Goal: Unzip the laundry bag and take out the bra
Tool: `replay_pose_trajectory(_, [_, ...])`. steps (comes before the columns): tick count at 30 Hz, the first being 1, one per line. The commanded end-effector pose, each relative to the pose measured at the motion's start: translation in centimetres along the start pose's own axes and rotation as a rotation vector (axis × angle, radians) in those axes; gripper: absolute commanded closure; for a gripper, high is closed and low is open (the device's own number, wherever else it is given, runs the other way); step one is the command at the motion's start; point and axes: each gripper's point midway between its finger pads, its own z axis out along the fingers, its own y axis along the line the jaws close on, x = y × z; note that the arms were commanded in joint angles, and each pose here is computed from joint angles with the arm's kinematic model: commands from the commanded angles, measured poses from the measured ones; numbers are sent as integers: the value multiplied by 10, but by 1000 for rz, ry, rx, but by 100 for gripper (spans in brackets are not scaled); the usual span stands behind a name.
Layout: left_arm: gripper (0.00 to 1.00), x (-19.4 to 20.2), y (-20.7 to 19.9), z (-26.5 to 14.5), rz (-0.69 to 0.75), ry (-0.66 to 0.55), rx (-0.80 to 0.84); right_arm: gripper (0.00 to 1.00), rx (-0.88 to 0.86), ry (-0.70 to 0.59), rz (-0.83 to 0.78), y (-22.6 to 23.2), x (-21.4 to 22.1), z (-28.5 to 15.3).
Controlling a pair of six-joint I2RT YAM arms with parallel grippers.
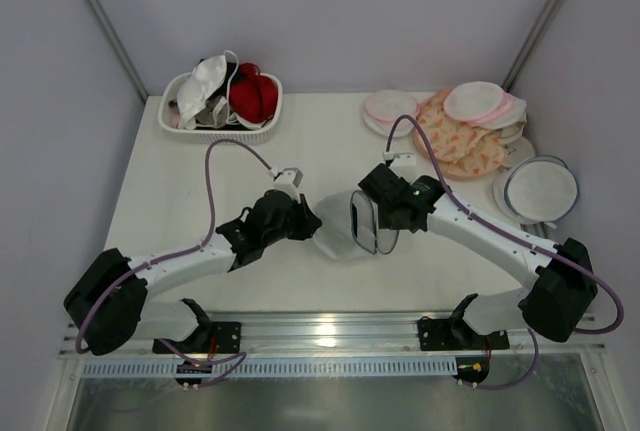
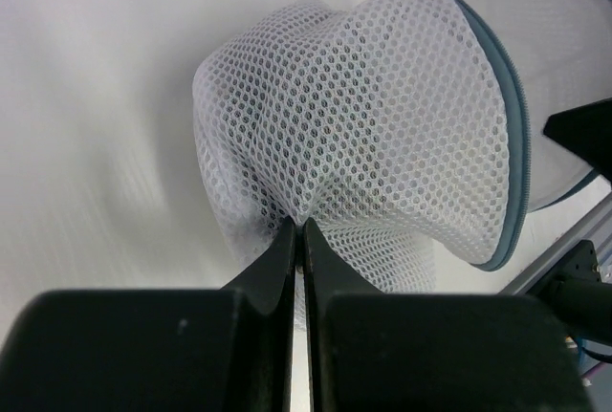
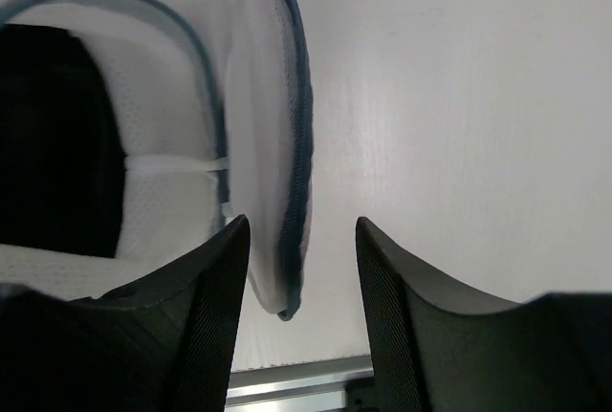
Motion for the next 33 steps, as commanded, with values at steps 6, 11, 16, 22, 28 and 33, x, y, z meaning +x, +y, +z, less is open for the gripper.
replay_pose_trajectory(6, [100, 15, 27, -13, -46, -31, -68, 39, 365, -78, 118, -84, -6, -18])
replay_pose_trajectory(11, [100, 26, 39, -15, -46, -14, -100, 32, 419, -162, 148, -106, -29, -49])
replay_pose_trajectory(16, [100, 30, 40, -11, -50, -3, -98, 32, -239, -142, -7, 8, -30, -32])
replay_pose_trajectory(22, [100, 30, 37, -10, -54, -3, -88, 36, -592, -24, -69, 85, -4, -19])
replay_pose_trajectory(28, [100, 28, 36, -10, -57, -6, -82, 41, -734, 43, -82, 123, 11, -1])
replay_pose_trajectory(33, [100, 27, 33, -10, -66, -9, -73, 44, -751, 60, -73, 136, 12, 11])
